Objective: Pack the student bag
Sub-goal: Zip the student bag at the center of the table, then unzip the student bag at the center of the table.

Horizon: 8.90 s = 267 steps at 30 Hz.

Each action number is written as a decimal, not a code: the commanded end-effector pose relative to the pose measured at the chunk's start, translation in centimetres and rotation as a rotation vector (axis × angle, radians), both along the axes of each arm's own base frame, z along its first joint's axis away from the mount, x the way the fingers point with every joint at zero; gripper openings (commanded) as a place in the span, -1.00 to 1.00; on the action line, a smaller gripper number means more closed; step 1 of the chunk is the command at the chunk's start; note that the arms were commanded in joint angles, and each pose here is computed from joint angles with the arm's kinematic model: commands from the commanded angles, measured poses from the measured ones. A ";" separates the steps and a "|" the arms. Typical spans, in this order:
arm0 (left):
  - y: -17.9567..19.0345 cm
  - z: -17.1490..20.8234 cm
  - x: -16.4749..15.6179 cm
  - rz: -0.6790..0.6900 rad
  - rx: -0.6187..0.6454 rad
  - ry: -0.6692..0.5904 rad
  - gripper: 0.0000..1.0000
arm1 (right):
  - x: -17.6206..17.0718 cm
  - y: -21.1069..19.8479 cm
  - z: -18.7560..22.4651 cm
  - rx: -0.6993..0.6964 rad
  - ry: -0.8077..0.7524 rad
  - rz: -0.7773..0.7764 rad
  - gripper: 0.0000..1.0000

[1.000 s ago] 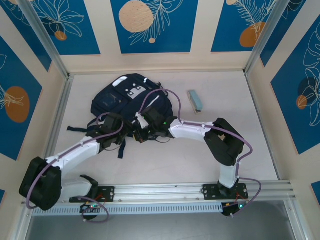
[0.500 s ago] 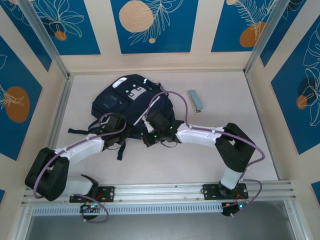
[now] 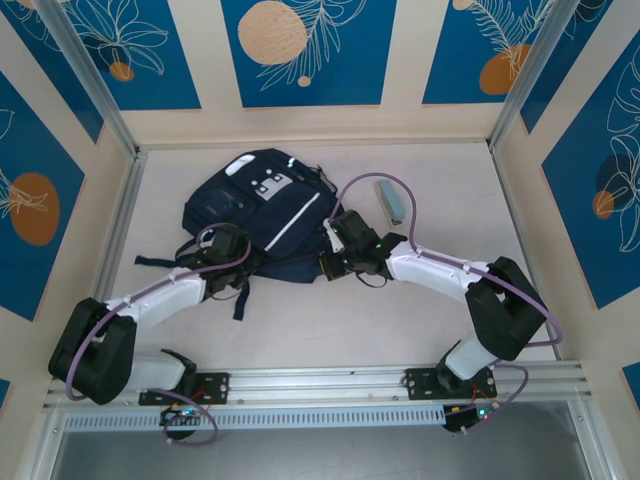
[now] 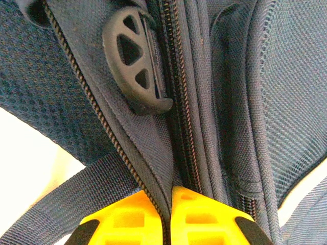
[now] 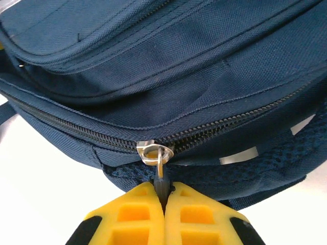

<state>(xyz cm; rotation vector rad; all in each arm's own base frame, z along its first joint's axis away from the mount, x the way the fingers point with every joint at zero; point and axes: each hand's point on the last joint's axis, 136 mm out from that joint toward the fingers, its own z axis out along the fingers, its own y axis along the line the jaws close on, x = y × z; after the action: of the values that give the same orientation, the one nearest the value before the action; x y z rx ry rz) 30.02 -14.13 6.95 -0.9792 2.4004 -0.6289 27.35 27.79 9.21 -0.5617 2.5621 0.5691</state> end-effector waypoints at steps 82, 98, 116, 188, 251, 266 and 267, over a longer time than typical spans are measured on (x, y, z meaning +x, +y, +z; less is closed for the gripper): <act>7.5 5.9 -4.7 0.003 0.089 0.047 0.13 | -6.1 15.9 3.5 0.250 0.063 0.354 -1.00; 2.6 4.4 -3.1 -0.020 -0.179 0.069 0.08 | -6.4 18.6 4.4 0.284 0.067 0.398 -1.00; 4.1 3.3 -5.2 0.026 -0.014 0.130 -0.06 | -5.9 17.8 3.2 0.241 0.073 0.352 -1.00; 4.7 7.1 -7.5 -0.283 0.189 0.012 -0.37 | 9.1 -2.1 0.6 0.073 0.040 -0.171 -0.41; -7.3 8.7 1.6 -1.115 1.083 0.054 -0.97 | 4.8 -10.8 5.7 0.251 0.027 -0.350 0.89; -6.3 12.8 -0.3 -0.991 0.949 -0.163 -1.00 | 7.6 -1.9 5.3 0.296 0.231 -0.155 0.42; -6.3 12.8 -0.5 -0.987 0.938 -0.170 -1.00 | 8.1 -1.2 5.1 0.301 0.243 -0.140 0.39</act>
<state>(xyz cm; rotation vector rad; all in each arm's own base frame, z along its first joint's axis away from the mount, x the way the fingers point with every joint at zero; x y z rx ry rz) 28.63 -19.90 16.98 0.7728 2.5310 0.2733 35.30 25.12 14.51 -0.1975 2.5979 0.9411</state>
